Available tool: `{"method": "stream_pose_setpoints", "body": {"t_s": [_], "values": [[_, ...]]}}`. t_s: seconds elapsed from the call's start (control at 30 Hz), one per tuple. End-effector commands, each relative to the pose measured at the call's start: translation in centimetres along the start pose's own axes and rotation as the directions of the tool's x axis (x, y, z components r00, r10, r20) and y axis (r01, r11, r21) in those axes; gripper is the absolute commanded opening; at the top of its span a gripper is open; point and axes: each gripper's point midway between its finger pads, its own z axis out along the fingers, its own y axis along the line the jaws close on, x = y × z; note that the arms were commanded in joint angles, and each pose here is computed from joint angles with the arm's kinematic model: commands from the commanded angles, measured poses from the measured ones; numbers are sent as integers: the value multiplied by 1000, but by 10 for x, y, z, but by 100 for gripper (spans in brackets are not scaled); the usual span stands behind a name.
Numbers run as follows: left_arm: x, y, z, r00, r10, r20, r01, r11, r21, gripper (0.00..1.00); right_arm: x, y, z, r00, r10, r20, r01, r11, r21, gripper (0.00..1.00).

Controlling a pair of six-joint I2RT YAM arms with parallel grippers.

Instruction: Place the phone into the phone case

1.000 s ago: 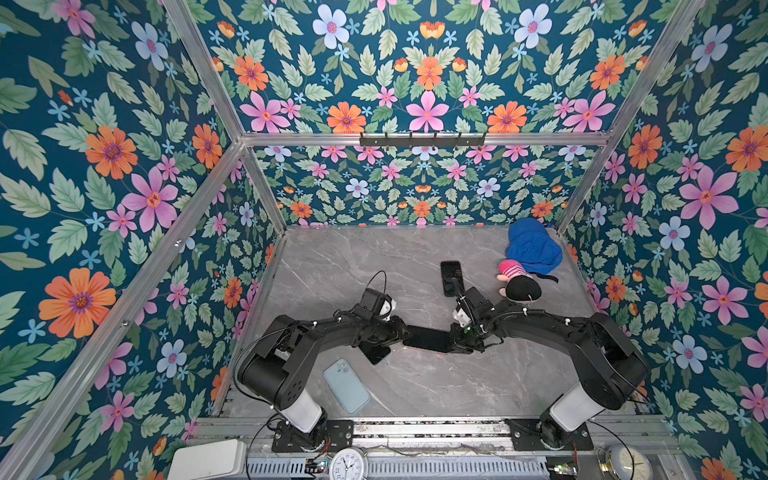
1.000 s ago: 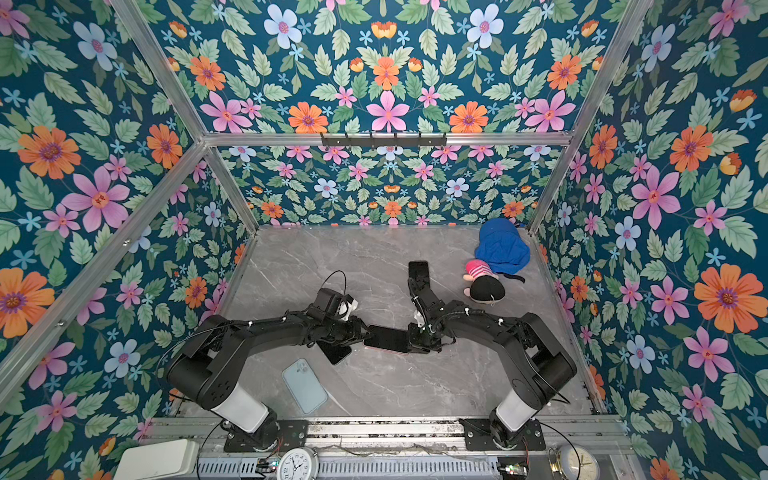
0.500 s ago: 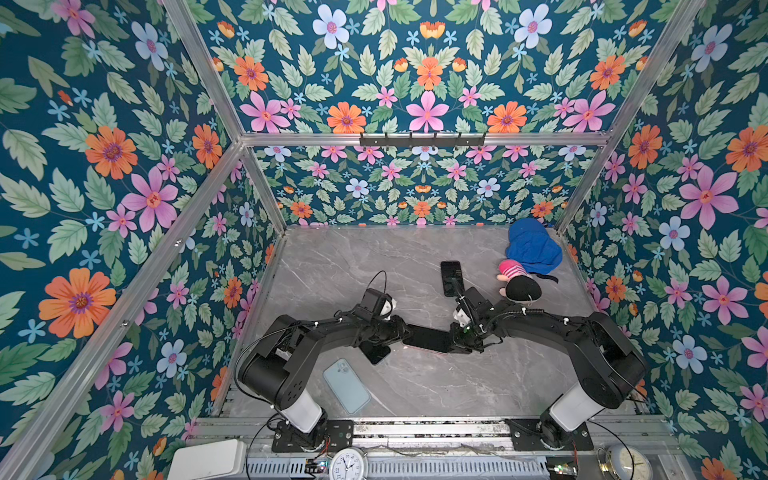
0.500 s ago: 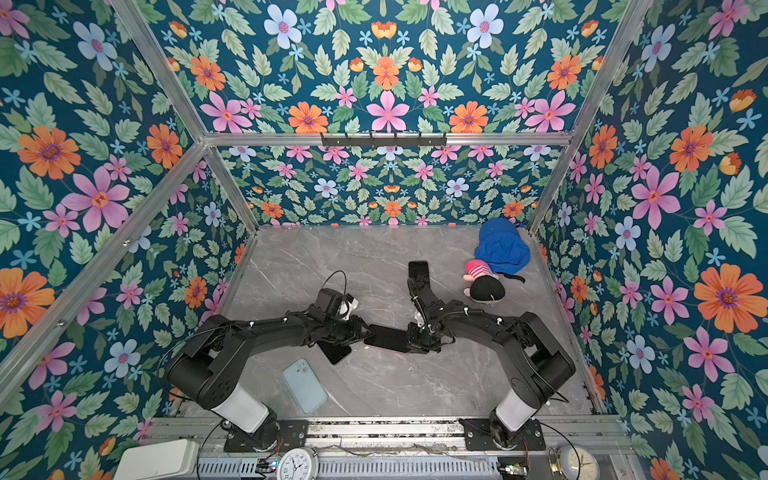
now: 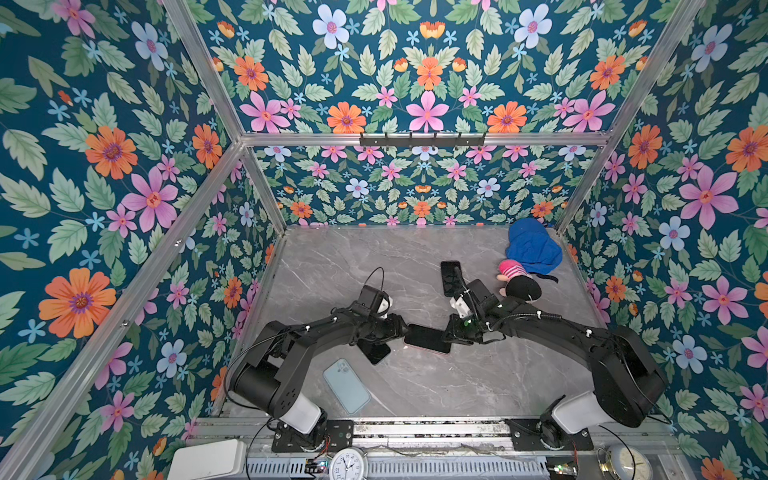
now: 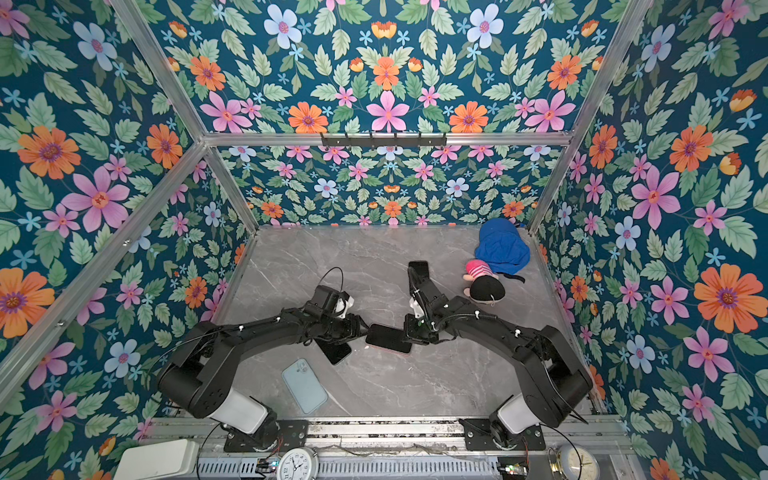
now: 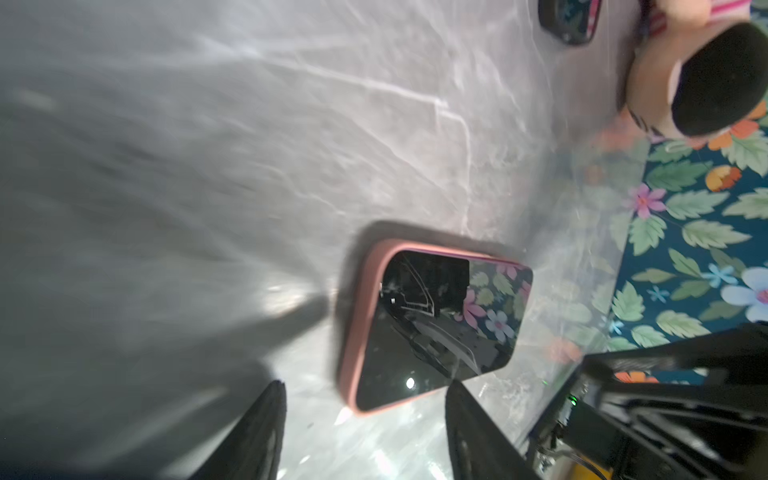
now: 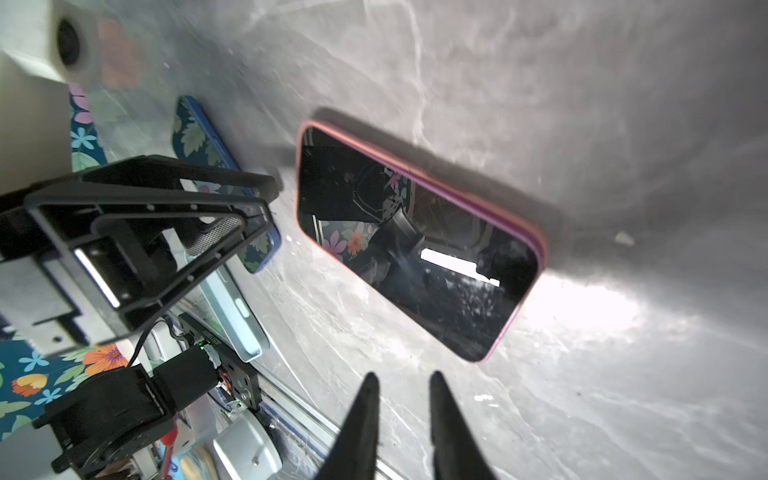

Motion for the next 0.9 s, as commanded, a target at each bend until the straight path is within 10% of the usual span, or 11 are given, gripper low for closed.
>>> {"method": "stream_pose_setpoints", "body": {"t_s": [0.0,0.33,0.87], "values": [[20,4,-6,999,7,-46,-9,999,-35,65,-11,-8,4,995,-103,-9,104,994,38,37],[55,-44,18,990,64,-122,-54,995,82,59,-25,-24,39,975,-188,-116,192,981,23,55],[10,-53,65,973,164,-165,-155,986,62,46,27,-23,37,974,-142,-176,143,990,-4,44]]}}
